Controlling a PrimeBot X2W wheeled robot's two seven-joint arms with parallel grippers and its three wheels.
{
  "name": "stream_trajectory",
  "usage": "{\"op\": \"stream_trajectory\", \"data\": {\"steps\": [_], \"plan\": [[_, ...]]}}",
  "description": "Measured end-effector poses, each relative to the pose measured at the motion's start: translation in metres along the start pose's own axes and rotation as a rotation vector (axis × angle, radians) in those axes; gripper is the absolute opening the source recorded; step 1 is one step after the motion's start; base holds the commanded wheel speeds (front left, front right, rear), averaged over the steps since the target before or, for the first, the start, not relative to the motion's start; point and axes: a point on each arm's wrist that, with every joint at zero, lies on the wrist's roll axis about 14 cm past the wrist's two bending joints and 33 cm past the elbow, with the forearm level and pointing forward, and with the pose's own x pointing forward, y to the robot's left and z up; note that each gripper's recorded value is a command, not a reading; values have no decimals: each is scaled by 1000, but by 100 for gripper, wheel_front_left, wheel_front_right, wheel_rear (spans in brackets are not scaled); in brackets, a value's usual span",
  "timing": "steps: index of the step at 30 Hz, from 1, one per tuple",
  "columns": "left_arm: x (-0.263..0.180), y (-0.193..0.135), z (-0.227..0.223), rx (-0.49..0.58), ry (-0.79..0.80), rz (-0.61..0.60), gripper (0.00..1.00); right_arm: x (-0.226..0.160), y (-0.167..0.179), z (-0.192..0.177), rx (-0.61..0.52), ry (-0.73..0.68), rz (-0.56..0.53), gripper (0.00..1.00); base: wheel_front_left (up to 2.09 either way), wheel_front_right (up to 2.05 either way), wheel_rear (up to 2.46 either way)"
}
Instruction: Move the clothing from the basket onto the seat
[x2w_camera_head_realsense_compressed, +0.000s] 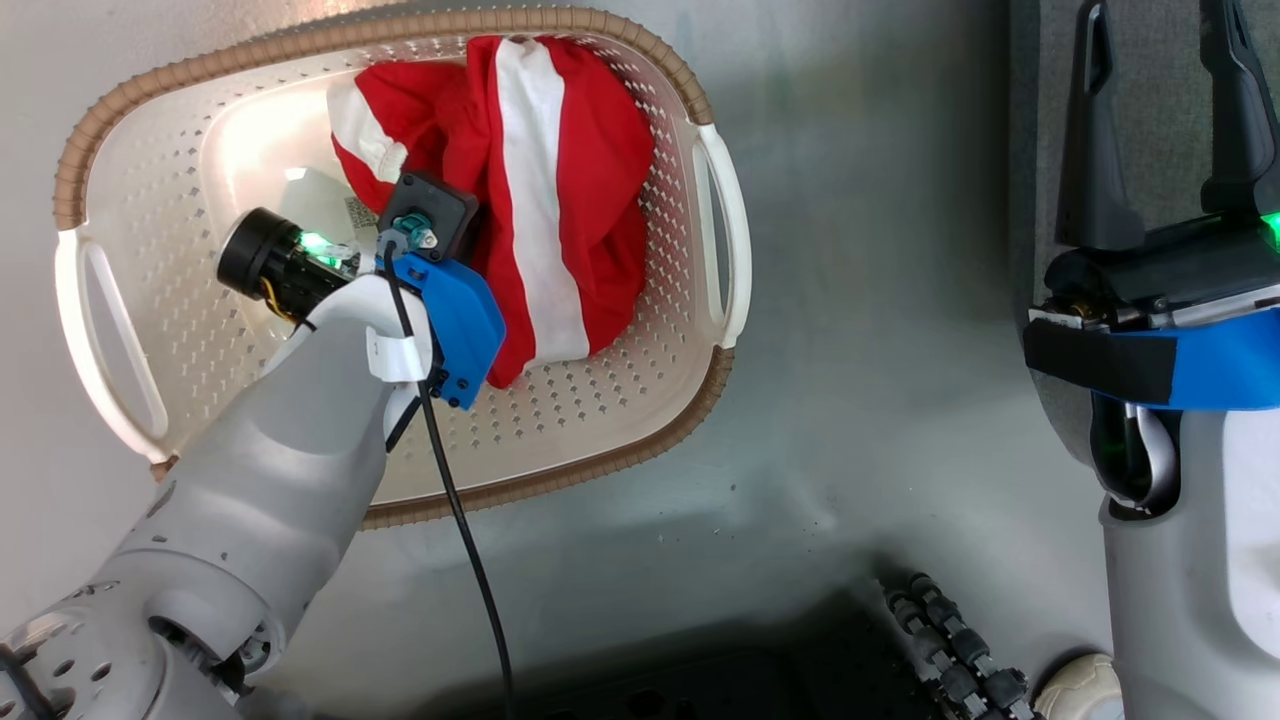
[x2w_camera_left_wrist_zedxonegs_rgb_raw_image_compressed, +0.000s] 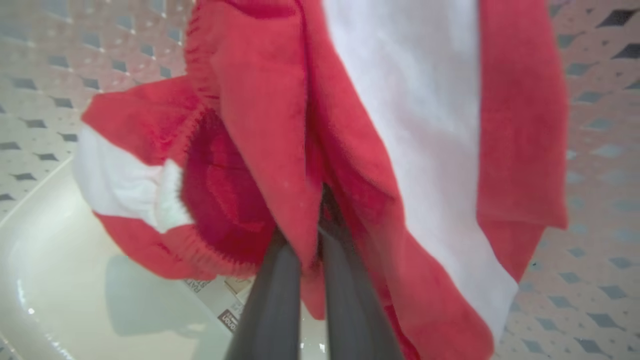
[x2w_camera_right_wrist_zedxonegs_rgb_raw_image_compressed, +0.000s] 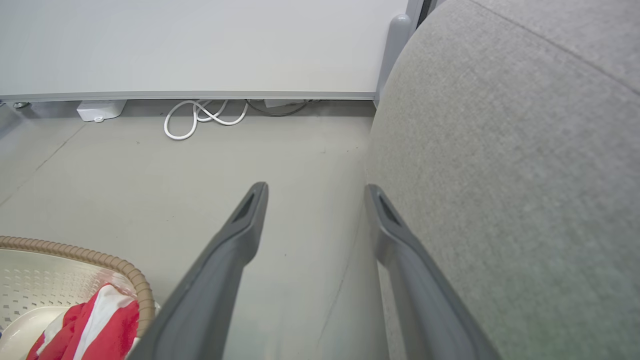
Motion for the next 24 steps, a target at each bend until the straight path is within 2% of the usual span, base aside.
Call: {"op": "stream_trajectory", "data": {"steps": [10,24], "plan": [[-12,-11,31,-7,-102,-11,0,2,4,15,19,-29,6,100,0,0,0],[-57,-42,86,13,-268,-40,0,-1,15,66,35,-125,35,100,0,0,0]]}}
